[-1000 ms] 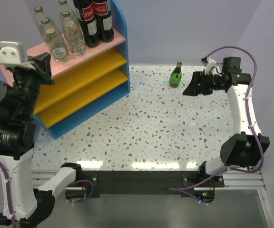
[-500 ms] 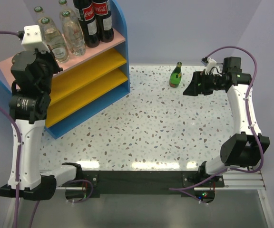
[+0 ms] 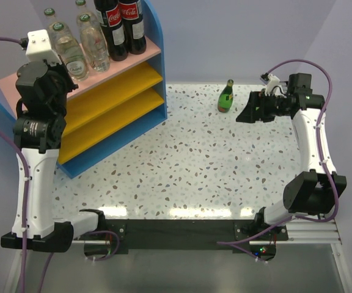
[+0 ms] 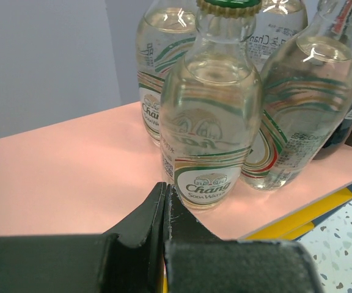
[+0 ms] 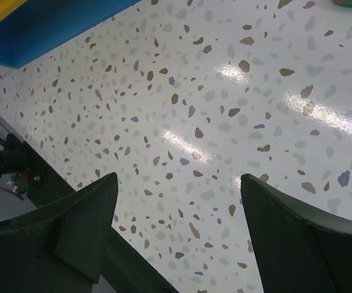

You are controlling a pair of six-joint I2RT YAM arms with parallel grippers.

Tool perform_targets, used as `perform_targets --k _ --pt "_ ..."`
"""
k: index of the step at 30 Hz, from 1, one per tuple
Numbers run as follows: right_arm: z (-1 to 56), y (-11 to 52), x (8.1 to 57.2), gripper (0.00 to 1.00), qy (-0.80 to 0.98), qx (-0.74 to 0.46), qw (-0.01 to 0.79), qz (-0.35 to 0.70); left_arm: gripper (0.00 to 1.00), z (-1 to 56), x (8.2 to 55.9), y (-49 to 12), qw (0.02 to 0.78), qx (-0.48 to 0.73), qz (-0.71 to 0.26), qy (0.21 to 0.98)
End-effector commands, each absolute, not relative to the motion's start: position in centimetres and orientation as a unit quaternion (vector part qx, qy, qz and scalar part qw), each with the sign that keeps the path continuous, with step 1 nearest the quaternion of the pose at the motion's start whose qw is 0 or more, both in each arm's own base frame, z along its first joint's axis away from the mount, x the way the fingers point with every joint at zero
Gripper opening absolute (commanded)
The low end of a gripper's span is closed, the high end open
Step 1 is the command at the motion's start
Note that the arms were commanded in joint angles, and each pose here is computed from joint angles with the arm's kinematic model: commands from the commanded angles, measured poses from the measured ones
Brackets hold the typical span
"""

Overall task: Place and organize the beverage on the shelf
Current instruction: Adjust the drink on the shelf.

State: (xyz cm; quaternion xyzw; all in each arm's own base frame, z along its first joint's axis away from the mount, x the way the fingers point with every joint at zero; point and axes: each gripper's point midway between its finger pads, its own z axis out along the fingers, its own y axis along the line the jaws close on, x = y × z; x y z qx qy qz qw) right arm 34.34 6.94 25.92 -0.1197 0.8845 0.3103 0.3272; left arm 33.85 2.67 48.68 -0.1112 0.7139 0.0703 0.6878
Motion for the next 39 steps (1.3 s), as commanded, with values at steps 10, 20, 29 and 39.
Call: perform_targets --k 10,20,29,39 --pt "26.9 7.0 34.4 0.85 0.874 -0.131 0.343 0.319 0.0 51.0 35.8 3.8 0.709 -0.124 0.076 0.69" --pt "27.1 6.8 34.5 0.85 0.873 -0.13 0.346 0.318 0.0 51.0 36.0 3.6 0.709 -0.119 0.069 0.692" --pt "27.1 6.8 34.3 0.85 0.873 -0.134 0.345 0.316 0.0 52.0 34.9 3.9 0.717 -0.125 0.067 0.683" --pt "27.5 6.5 34.4 0.86 0.867 -0.175 0.358 0.299 0.16 54.1 28.1 1.4 0.747 -0.094 -0.008 0.658"
